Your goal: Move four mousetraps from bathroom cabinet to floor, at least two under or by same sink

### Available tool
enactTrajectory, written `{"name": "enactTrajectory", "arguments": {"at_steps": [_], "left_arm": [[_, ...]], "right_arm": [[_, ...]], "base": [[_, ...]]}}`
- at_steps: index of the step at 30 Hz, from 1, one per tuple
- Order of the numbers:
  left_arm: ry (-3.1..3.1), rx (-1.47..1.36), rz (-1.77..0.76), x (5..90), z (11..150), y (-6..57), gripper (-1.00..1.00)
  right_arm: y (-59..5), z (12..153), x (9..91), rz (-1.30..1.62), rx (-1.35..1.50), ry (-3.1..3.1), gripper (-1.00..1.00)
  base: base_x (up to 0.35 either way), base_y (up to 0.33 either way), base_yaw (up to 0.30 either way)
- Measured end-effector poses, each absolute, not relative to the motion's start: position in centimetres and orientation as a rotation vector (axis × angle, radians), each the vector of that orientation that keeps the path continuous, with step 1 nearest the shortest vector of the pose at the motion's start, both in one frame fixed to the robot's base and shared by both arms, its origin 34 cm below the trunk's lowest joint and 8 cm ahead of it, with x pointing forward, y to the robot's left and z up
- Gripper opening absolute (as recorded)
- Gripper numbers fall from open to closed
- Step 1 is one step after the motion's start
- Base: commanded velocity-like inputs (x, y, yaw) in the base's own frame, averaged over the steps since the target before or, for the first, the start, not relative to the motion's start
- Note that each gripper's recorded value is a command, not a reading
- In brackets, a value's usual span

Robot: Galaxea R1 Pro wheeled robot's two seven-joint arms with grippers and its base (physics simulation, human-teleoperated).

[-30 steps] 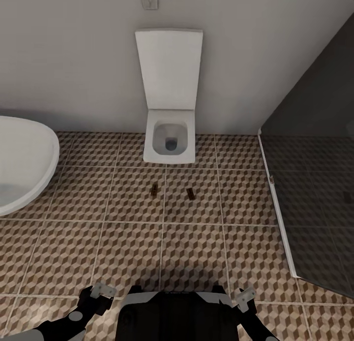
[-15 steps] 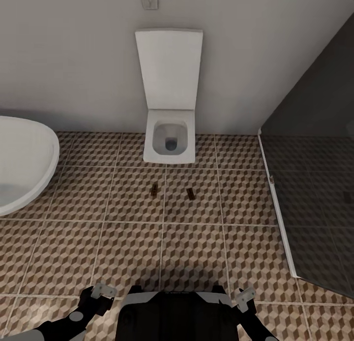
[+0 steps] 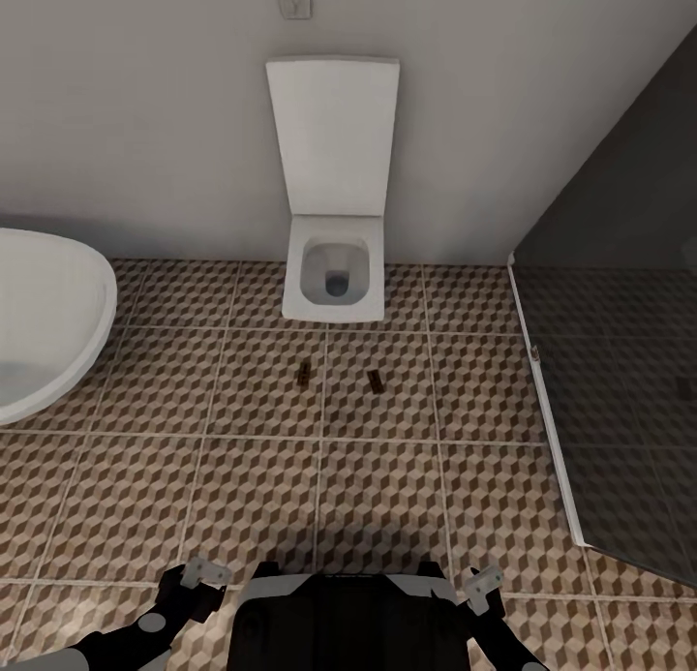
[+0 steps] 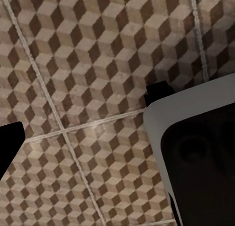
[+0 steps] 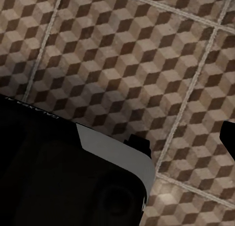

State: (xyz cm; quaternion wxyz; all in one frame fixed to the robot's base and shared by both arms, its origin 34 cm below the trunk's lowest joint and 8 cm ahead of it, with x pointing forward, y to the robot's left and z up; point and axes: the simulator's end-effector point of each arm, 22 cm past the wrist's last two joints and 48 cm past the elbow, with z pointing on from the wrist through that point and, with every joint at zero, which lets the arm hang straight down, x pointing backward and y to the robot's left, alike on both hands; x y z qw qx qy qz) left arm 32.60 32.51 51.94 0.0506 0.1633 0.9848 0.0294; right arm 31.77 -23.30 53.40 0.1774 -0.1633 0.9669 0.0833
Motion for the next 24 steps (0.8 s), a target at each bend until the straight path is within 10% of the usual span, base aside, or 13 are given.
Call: {"name": "enactTrajectory", "arguments": {"at_steps": [24], "left_arm": [[3.000, 0.492, 0.077, 32.5, 51.9, 31.8, 1.00]], "right_arm": [[-24.8, 53.3, 32.2, 0.143, -0.445, 2.739, 1.00]], "base": [[0.000, 0.000, 0.000]]}}
